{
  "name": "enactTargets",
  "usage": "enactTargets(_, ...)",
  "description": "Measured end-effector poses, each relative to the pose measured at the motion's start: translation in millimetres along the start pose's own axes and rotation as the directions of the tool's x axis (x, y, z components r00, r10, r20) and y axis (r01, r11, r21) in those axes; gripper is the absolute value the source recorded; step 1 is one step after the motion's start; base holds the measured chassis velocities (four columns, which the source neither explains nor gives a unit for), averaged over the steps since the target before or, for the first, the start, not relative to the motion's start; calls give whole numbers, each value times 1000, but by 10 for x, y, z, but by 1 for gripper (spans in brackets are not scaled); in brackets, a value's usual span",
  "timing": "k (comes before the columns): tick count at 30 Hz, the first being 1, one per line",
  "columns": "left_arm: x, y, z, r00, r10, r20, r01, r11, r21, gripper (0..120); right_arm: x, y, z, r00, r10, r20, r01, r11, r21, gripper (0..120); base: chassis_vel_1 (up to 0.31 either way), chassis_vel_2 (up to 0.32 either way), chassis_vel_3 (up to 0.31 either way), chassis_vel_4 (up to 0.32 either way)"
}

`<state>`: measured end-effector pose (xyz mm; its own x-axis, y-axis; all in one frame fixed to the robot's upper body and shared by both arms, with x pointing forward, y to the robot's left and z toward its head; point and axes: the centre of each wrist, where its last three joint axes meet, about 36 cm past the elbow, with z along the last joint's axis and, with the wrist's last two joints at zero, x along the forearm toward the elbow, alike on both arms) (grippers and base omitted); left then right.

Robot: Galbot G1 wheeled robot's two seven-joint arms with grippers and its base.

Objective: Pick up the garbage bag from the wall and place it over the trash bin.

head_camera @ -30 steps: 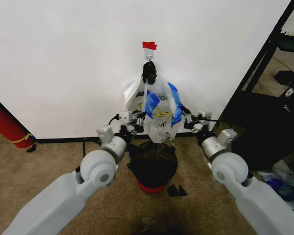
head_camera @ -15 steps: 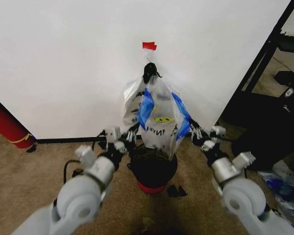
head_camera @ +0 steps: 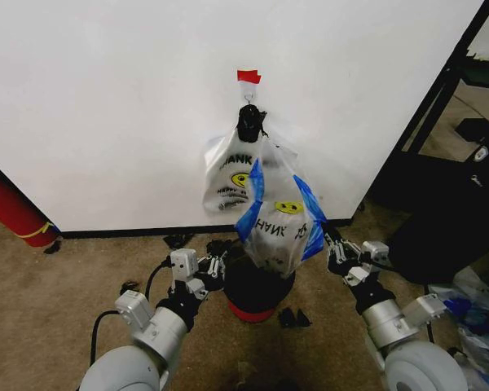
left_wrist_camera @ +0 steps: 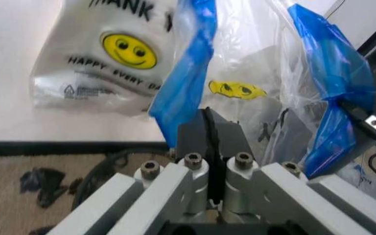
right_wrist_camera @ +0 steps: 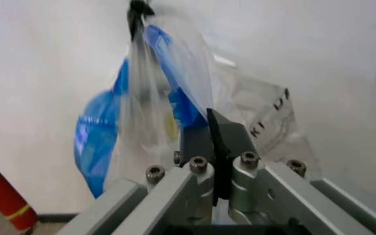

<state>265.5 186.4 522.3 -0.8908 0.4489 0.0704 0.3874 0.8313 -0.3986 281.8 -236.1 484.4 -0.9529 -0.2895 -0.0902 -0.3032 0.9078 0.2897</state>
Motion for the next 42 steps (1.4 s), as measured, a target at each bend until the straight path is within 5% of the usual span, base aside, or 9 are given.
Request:
enactTargets(6,-164,27,-162,999,51,19,-51,999,-17,3,-93,-14,-150,999,1,37,-1,1000,5,0,0,0,0,0)
enactTargets(18,-896,563,-328,994,109,-29,-111,991,-80,50,-117,-89,-207,999,5,34,-5,1000,17,0,0,0,0,0)
enactTargets(27,-1082,685,-200,992,110,-64,-114,991,-65,82,-139,-127,-191,1000,11,26,-11,1000,20,0,0,0,0,0)
enactTargets(42,-1045,648,-121,994,106,-9,-107,993,-43,36,-171,-147,-147,1000,17,17,-17,1000,19,0,0,0,0,0)
